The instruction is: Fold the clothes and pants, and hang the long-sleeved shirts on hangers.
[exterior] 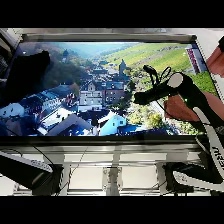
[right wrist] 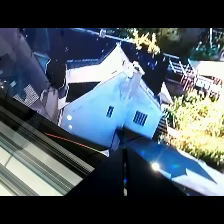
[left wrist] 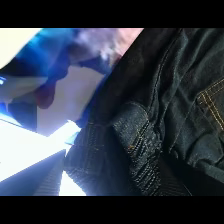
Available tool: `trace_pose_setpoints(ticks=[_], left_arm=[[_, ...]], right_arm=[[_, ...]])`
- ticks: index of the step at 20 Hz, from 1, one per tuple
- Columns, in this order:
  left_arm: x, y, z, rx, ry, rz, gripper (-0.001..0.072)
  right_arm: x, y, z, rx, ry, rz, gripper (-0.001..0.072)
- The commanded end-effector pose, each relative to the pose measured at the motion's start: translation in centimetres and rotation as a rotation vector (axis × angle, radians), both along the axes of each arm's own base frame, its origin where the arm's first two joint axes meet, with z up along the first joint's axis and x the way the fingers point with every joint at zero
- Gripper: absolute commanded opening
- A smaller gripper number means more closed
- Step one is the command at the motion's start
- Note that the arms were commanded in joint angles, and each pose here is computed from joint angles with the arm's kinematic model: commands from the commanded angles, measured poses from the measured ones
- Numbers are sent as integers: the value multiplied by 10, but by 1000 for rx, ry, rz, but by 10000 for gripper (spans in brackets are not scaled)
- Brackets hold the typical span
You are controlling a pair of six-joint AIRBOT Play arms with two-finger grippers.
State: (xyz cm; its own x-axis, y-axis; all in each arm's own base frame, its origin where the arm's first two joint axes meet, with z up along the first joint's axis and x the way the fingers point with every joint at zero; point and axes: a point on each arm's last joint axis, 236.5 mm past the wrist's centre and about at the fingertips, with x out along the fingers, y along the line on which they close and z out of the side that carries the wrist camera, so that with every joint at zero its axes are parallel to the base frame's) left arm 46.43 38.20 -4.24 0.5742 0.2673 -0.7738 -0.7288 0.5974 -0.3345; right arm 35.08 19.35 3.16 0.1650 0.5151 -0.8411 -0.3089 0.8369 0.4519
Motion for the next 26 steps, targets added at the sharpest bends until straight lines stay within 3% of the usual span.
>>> trace_pose_setpoints(ticks=[1, 3, 6, 8, 9, 11, 15, 20, 24, 26], left_arm=[[10, -7, -10, -19, -17, -8, 622], [17, -9, -10, -9, -27, -12, 608], [24, -10, -7, 9, -44, -15, 384], [25, -12, -10, 4, -42, -14, 340], [25, -13, -14, -1, -36, -16, 259], [24, -13, -17, -4, -30, -20, 28], [26, -21, -2, 18, -27, -64, 24], [48, -71, 137, 208, -174, -229, 23], [41, -188, 290, 355, -360, -520, 23], [16, -268, 340, 362, -386, -705, 22]], right_arm=[[0, 0, 0, 3, 8, -13, 13], [0, 0, 0, 3, 9, -13, 13], [0, 0, 0, 3, 8, -14, 13], [0, 0, 0, 3, 8, -13, 13], [0, 0, 0, 3, 9, -13, 13], [0, 0, 0, 2, 8, -13, 13], [0, 0, 0, 2, 8, -13, 13], [2, 0, 1, 3, -1, -17, 13], [9, -2, 2, -1, -29, -25, 13], [6, -2, 2, -6, -27, -10, 13]])
